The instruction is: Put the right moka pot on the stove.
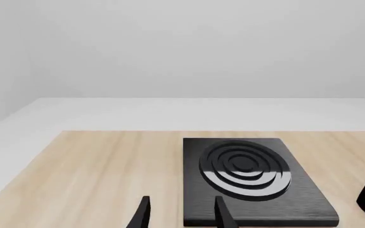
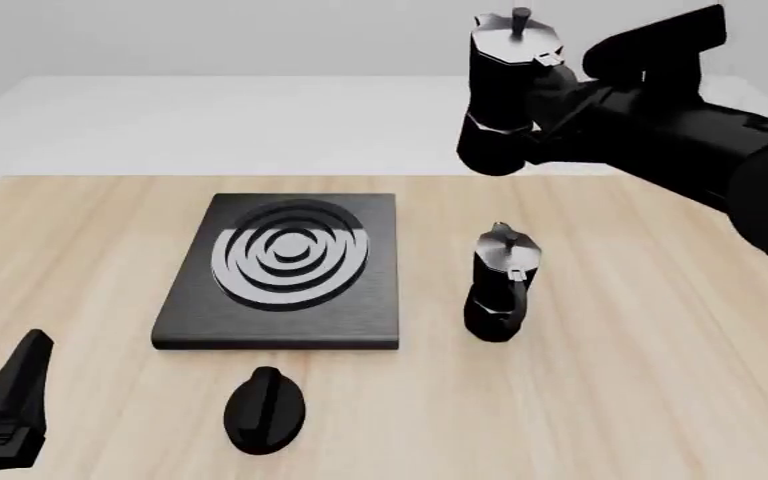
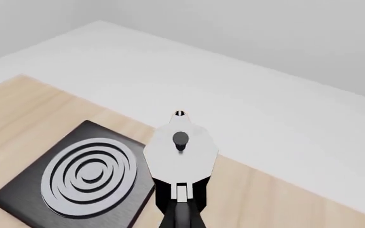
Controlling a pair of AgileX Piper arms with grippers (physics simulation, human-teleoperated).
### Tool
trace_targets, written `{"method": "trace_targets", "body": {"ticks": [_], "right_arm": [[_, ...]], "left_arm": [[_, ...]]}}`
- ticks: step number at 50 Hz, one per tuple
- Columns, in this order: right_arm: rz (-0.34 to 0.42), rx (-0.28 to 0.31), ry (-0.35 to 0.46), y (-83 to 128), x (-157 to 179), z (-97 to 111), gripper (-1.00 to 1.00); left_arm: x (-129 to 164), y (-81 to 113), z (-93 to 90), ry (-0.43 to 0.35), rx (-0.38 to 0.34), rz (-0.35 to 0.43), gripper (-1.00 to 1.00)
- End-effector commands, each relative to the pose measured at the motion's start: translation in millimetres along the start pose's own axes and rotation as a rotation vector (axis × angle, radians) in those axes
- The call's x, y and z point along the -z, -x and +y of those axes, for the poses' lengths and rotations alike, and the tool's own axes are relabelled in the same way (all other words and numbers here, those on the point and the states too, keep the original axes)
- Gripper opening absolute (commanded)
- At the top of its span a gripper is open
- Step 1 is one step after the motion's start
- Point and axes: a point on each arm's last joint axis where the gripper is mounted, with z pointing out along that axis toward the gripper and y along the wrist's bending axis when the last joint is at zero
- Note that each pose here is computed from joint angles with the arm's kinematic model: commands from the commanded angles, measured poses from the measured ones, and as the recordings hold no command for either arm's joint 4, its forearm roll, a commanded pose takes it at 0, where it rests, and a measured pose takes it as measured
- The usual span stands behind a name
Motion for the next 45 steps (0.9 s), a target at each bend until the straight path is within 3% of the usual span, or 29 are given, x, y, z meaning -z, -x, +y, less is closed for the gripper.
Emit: {"method": "trace_targets", "body": {"ticks": [1,5,14,45], "right_arm": [[-0.046,-0.002,0.033,13,-17,10,-1.00],[-0.031,0.021,0.045,7,-27,14,-1.00],[-0.029,-0.011,0.067,-1,-39,23,-1.00],[-0.013,-0.009,0.129,-14,-89,50,-1.00]], "left_arm": [[0,0.0,0.0,0.000,0.000,0.000,1.00],[0,0.0,0.0,0.000,0.000,0.000,1.00],[0,0.0,0.0,0.000,0.000,0.000,1.00],[0,0.0,0.0,0.000,0.000,0.000,1.00]]}}
